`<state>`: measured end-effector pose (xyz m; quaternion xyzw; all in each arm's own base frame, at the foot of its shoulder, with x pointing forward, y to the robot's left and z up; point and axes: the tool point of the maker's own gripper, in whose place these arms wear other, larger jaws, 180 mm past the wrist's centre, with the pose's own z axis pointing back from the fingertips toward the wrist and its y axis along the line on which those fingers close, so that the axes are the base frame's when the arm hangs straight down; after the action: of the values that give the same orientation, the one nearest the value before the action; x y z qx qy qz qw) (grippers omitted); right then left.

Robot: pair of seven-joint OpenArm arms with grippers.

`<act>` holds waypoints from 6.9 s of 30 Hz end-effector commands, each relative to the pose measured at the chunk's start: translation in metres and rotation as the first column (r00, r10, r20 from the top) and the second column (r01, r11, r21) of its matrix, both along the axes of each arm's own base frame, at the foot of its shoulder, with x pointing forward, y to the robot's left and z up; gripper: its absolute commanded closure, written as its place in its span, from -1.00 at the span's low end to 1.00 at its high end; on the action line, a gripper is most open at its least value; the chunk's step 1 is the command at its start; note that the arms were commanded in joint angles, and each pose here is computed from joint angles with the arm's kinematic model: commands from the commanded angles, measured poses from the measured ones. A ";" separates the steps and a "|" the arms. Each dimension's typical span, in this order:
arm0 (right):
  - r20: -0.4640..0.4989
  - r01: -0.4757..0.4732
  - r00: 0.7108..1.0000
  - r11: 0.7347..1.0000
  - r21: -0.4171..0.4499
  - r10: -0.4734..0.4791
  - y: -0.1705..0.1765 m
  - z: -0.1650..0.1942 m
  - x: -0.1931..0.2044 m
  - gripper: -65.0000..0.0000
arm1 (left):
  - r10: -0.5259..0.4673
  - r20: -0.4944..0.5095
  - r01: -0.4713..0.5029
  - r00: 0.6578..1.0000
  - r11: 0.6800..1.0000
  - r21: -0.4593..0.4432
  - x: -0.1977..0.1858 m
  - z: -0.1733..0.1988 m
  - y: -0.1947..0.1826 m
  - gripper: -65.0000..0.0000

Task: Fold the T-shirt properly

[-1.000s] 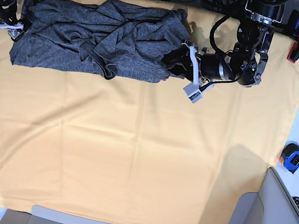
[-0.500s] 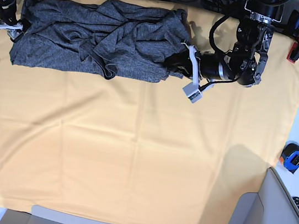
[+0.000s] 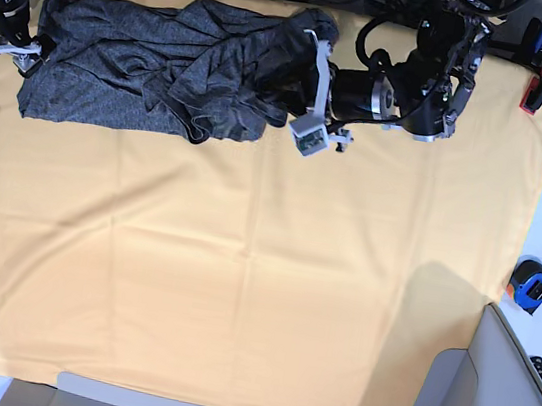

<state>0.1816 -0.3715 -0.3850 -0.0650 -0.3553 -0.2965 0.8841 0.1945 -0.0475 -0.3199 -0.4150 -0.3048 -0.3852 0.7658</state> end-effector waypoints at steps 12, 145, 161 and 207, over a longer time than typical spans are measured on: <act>-0.016 -0.002 1.000 1.000 0.016 0.002 0.001 -0.001 -0.002 -0.55 | -0.028 0.053 0.029 0.998 0.999 -0.022 0.005 0.013 -0.002 1.00; -0.036 -0.047 0.998 0.998 0.036 0.048 0.016 -0.009 0.001 -0.55 | 0.365 -0.067 -0.345 0.929 0.916 0.204 0.083 -0.057 0.102 0.26; -0.037 -0.048 0.998 0.998 0.036 0.049 0.017 -0.009 0.001 -0.55 | 0.357 -0.129 -0.331 0.925 0.925 0.189 0.076 -0.075 0.092 0.27; -0.081 -0.007 0.997 0.997 0.082 0.014 0.013 -0.033 -0.007 -0.55 | -0.218 0.175 0.217 0.960 0.976 0.027 -0.033 0.031 -0.060 0.99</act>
<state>0.1933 -0.3737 -0.3946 -0.0668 -0.3667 -0.2889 0.8818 0.1566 -0.1024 -0.3043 -0.3966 -0.2983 -0.5053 0.7060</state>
